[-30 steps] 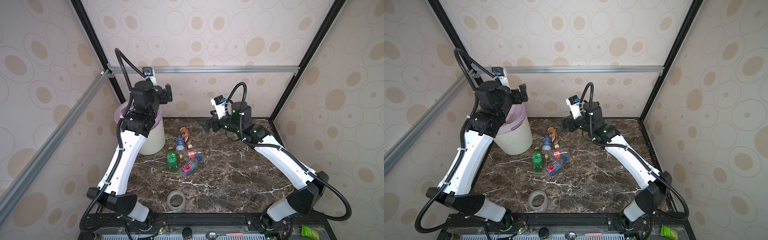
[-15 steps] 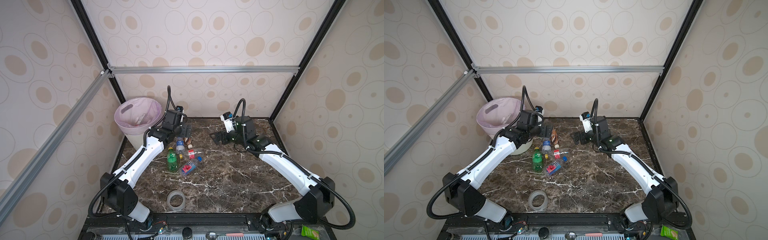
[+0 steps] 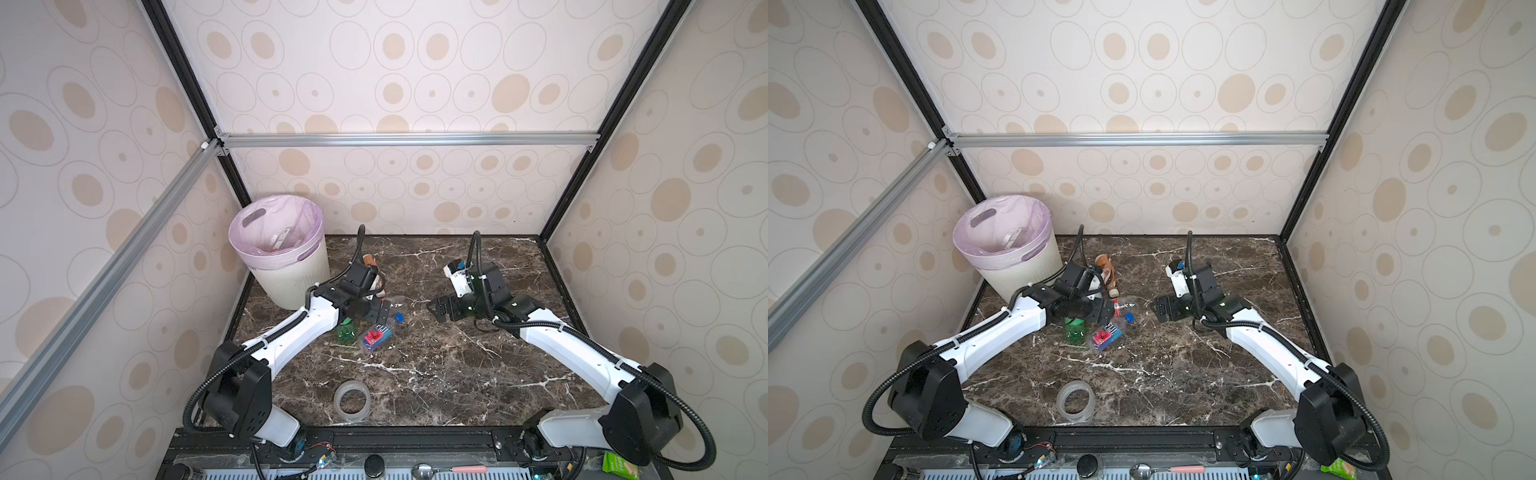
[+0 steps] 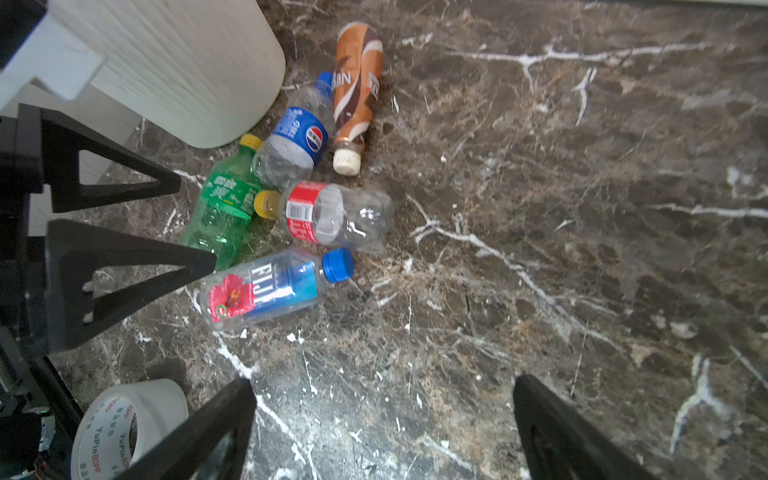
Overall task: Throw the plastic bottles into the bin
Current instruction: 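Lower left gripper toward the bottle pile while right gripper moves beside it, then lower left gripper and close it on the blue-cap Fiji bottle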
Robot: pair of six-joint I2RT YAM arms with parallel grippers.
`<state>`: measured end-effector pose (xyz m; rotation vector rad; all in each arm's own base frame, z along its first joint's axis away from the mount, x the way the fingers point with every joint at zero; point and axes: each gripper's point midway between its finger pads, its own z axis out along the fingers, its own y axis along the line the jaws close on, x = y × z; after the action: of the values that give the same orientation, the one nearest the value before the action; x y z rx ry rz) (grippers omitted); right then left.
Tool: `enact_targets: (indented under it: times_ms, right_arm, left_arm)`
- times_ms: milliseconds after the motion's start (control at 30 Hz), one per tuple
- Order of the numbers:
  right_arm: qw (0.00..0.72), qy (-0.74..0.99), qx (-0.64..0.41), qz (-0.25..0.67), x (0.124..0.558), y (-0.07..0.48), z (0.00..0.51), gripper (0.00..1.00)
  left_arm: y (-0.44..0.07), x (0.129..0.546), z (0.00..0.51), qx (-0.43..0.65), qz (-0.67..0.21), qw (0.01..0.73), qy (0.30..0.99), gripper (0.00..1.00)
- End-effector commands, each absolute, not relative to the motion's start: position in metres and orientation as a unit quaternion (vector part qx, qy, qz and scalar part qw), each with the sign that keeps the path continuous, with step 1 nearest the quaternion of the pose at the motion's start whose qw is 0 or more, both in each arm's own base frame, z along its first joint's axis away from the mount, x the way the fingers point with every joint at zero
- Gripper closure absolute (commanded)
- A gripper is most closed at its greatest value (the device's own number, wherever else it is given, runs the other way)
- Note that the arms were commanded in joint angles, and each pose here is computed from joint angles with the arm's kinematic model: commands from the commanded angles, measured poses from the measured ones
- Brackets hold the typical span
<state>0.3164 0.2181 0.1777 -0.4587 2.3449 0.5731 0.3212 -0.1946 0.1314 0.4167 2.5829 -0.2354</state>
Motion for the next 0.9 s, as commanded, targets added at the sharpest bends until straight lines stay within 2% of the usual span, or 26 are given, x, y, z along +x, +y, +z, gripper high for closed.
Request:
enact_targets:
  times_ms: [0,300,567,867]
  right_arm:
    - [0.325,0.904,-0.160,0.226,0.306,0.216,0.172,0.00]
    - [0.317,0.907,-0.147,0.236,0.303,0.217,0.163,0.00]
    - [0.319,0.907,-0.134,0.242,0.302,0.217,0.157,0.00]
    - [0.324,0.913,-0.120,0.216,0.306,0.204,0.153,0.00]
  left_arm:
    - [-0.191,0.307,0.119,0.151,-0.078,0.239,0.956,0.01]
    - [-0.199,0.294,0.078,0.163,-0.081,0.198,0.963,0.01]
    - [-0.207,0.298,0.064,0.171,-0.080,0.189,0.964,0.01]
    - [-0.224,0.291,0.044,0.185,-0.082,0.172,0.964,0.12]
